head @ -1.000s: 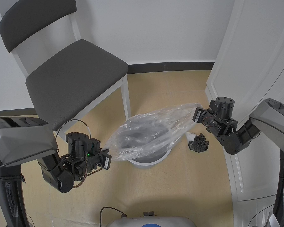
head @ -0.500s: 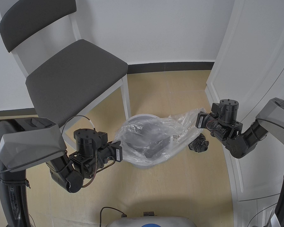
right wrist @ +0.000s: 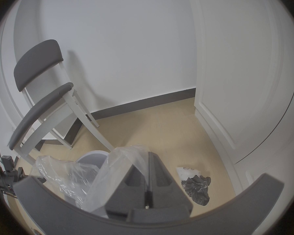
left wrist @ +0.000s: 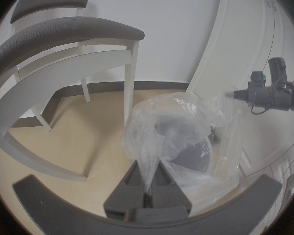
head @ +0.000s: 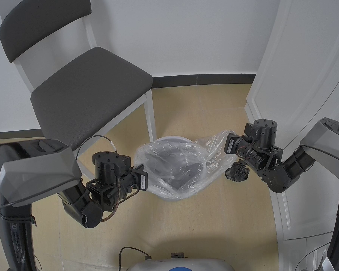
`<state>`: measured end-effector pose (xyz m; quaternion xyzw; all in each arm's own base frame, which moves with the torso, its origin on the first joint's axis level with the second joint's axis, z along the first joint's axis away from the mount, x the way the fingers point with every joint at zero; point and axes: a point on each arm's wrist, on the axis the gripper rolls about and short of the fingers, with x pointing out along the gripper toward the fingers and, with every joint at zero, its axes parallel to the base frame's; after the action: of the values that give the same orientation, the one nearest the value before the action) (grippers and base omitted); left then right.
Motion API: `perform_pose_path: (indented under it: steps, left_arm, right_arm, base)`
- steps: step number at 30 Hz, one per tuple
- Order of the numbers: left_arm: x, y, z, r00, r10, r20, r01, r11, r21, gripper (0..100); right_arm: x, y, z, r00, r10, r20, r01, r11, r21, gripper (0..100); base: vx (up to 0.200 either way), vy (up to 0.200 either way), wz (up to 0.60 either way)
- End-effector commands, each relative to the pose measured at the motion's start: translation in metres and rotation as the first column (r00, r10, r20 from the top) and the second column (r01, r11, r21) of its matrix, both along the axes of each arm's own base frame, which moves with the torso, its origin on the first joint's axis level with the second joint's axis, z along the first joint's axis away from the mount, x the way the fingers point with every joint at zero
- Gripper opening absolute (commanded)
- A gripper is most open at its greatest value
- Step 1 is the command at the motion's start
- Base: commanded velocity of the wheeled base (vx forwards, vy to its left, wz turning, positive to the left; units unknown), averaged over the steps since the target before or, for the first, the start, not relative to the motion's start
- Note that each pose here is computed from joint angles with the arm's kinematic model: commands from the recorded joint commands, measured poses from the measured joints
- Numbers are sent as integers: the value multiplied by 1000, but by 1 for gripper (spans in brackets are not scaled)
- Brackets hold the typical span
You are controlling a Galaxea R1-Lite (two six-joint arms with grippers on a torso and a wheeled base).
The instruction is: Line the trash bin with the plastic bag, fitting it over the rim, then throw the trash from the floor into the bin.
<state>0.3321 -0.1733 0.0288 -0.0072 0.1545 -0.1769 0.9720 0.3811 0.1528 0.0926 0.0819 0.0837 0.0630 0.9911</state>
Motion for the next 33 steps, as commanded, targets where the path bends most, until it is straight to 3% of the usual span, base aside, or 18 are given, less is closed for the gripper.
perform_pose_path:
  steps: [1, 6, 7, 15, 19, 31, 33]
  left_arm:
    - [-6, 26, 26, 999, 38, -1, -38, 998, 44, 0]
    - [-14, 34, 38, 997, 37, -61, -33, 997, 73, 0]
    - [-18, 35, 37, 996, 18, -92, -11, 997, 78, 0]
    - [-31, 29, 23, 988, -51, -147, 67, 992, 105, 0]
    - [-39, 32, 16, 982, -82, -170, 113, 977, 180, 0]
    - [-45, 34, 8, 972, -95, -213, 145, 962, 232, 0]
    - [-41, 28, -5, 967, -98, -234, 155, 959, 236, 0]
  right_arm:
    - [-2, -5, 7, 1000, -19, 7, 19, 1000, -2, 0]
    - [-6, -18, 9, 999, -36, -9, 36, 997, -64, 0]
    - [-11, -23, 6, 999, -38, -33, 35, 993, -110, 0]
    - [-24, -24, -14, 994, -15, -105, -8, 977, -214, 0]
    - [-29, -25, -22, 991, -1, -132, -35, 963, -269, 0]
    - [-36, -28, -30, 986, 11, -164, -65, 943, -327, 0]
    - [-36, -21, -41, 983, 20, -181, -81, 938, -337, 0]
  base:
    - [0, 0, 0]
    - [0, 0, 0]
    - [0, 0, 0]
    - [0, 0, 0]
    - [0, 0, 0]
    - [0, 0, 0]
    - [0, 0, 0]
